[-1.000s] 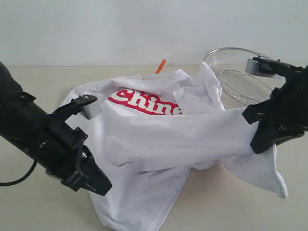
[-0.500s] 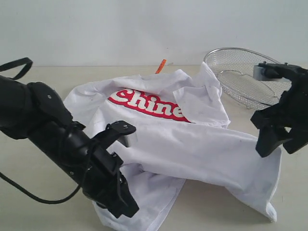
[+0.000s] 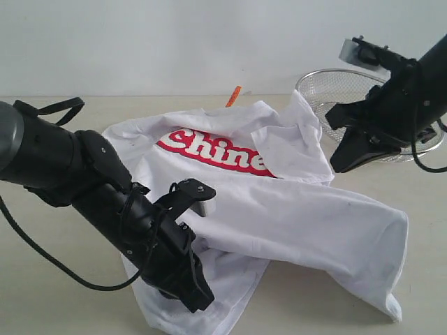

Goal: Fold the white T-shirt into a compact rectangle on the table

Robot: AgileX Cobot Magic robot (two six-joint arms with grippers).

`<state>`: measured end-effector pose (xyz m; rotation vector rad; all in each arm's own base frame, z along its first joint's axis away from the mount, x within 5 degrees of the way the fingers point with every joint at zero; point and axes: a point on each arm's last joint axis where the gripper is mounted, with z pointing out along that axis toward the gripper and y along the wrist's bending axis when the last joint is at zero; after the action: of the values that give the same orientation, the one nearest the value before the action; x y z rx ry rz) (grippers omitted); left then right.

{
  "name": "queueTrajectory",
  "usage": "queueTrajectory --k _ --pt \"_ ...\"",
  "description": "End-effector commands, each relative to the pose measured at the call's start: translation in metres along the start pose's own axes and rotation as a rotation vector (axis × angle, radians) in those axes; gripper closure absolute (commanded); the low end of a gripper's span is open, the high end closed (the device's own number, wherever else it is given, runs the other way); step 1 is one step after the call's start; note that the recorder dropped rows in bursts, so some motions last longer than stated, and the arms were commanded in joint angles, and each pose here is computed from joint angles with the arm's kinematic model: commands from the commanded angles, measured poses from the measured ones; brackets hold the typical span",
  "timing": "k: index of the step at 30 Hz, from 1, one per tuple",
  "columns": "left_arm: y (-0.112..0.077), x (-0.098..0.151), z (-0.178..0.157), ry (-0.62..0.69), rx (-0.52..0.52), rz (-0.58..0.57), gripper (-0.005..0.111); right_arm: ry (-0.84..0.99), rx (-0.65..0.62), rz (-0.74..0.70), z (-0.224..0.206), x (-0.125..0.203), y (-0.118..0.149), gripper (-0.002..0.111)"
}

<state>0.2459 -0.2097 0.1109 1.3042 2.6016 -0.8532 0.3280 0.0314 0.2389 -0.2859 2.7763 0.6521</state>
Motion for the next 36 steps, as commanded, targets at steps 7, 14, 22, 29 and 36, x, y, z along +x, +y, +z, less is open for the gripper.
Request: queueTrajectory --k 7,14,22,29,36 --pt "-0.002 0.001 0.006 0.022 0.038 -0.056 0.102 -0.065 0.09 -0.097 0.073 -0.068 -0.026 0.108" --pt "-0.007 0.003 0.004 0.045 0.091 -0.066 0.102 0.038 0.27 -0.149 0.125 -0.094 -0.034 0.108" --pt "-0.006 0.008 0.004 0.103 0.076 -0.115 0.102 0.157 0.304 -0.149 0.155 -0.089 -0.047 0.108" --pt "-0.005 0.022 0.004 0.257 0.06 -0.192 0.102 0.135 0.304 -0.159 0.148 -0.098 -0.043 0.108" --pt "-0.004 0.032 0.0 0.368 0.029 -0.221 0.102 0.135 0.302 -0.169 0.146 -0.1 -0.042 0.108"
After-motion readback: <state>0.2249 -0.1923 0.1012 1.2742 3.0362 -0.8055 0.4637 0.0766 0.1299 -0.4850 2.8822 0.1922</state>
